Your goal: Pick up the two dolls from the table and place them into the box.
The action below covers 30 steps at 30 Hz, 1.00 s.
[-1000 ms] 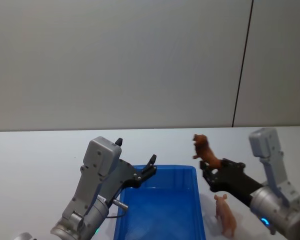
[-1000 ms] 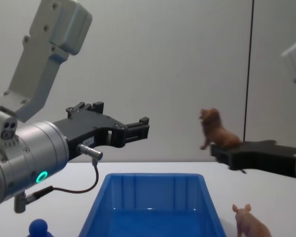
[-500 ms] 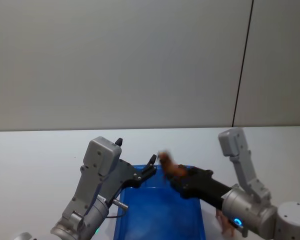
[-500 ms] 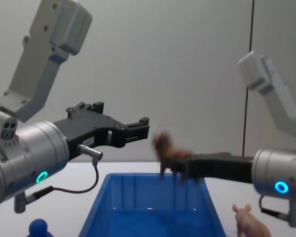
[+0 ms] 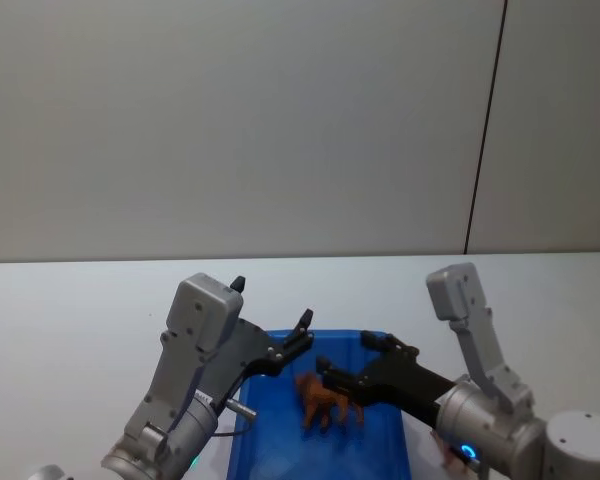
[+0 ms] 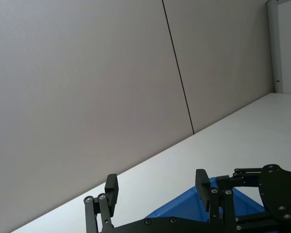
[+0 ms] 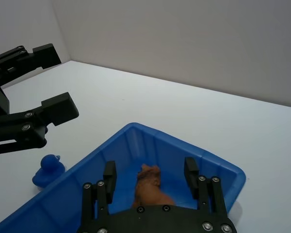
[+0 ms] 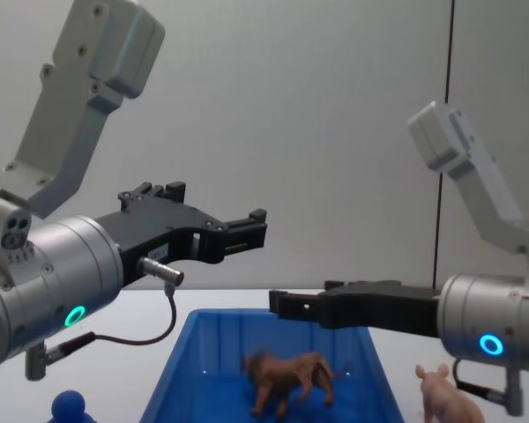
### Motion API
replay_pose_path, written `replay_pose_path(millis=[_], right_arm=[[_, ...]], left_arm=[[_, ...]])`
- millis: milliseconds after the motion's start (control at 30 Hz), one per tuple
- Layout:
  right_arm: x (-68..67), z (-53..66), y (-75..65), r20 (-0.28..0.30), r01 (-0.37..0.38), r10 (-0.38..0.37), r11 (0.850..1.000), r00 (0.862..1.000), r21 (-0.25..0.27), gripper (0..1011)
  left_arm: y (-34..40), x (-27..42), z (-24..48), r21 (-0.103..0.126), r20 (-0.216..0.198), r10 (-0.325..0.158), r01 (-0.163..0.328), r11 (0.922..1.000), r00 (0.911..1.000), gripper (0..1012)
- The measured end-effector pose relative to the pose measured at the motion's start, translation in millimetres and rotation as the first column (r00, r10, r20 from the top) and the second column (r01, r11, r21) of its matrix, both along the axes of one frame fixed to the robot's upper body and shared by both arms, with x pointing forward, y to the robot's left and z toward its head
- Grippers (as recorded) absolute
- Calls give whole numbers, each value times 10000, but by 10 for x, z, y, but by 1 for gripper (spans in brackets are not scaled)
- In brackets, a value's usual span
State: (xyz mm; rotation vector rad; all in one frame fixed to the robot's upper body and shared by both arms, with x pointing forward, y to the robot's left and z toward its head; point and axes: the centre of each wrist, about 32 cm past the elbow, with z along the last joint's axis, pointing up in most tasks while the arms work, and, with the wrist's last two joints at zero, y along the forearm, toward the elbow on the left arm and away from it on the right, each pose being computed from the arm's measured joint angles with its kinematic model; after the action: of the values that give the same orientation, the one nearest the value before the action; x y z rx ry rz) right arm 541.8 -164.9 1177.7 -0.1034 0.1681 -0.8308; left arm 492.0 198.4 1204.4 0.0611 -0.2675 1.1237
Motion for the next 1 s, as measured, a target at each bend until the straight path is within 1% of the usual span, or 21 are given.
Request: replay_pose_path(millis=[100, 133, 200, 233, 267, 400, 533, 600, 700, 733, 833, 867, 967, 1000], right_arm=[[-35, 5, -28, 132, 133, -132, 9999, 9998, -68, 884], [-69, 7, -56, 228, 267, -264, 9996, 9994, -127, 939], [-120, 12, -95, 349, 458, -451, 9988, 9984, -191, 969], [-120, 12, -95, 349, 458, -451, 9988, 9984, -191, 995], [-163, 14, -124, 427, 599, -589, 9979, 9974, -233, 1001], [-264, 14, -198, 561, 958, -938, 9948, 9940, -338, 1001], [-392, 5, -289, 617, 1340, -1313, 9901, 9894, -415, 1001], [-431, -3, -315, 584, 1460, -1433, 9883, 9880, -440, 1001], [-532, -25, -385, 479, 1699, -1675, 9841, 9847, -512, 1001], [-532, -25, -385, 479, 1699, -1675, 9841, 9847, -512, 1001], [-612, -53, -440, 336, 1909, -1892, 9799, 9814, -578, 1001], [-612, -53, -440, 336, 1909, -1892, 9799, 9814, -578, 1001], [-692, -87, -490, 162, 2085, -2079, 9758, 9780, -661, 1001], [-692, -87, -490, 162, 2085, -2079, 9758, 9780, -661, 1001]], left_arm=[[0, 0, 0, 0, 0, 0, 0, 10000, 10000, 1004], [0, 0, 0, 1, -1, 0, 0, 10000, 10000, 1004], [0, 0, 0, 0, 0, 0, 0, 10000, 10000, 1004], [0, 0, 0, 0, 0, 0, 0, 10000, 10000, 1004], [0, 0, 0, 0, 0, 0, 0, 10000, 10000, 1004], [0, 0, 0, 0, 0, 0, 0, 10000, 10000, 1004], [0, 0, 0, 0, 0, 0, 0, 10000, 10000, 1004], [0, 0, 0, 0, 0, 0, 0, 10000, 10000, 1004], [0, 0, 0, 0, 0, 0, 0, 10000, 10000, 1004], [0, 0, 0, 1, 0, 0, 0, 10000, 10000, 1004], [0, 0, 0, 0, 0, 0, 0, 10000, 10000, 1004], [0, 0, 0, 1, 0, 0, 0, 10000, 10000, 1004], [0, 0, 0, 0, 0, 0, 0, 10000, 10000, 1004], [0, 0, 0, 1, -1, 0, 0, 10000, 10000, 1004]])
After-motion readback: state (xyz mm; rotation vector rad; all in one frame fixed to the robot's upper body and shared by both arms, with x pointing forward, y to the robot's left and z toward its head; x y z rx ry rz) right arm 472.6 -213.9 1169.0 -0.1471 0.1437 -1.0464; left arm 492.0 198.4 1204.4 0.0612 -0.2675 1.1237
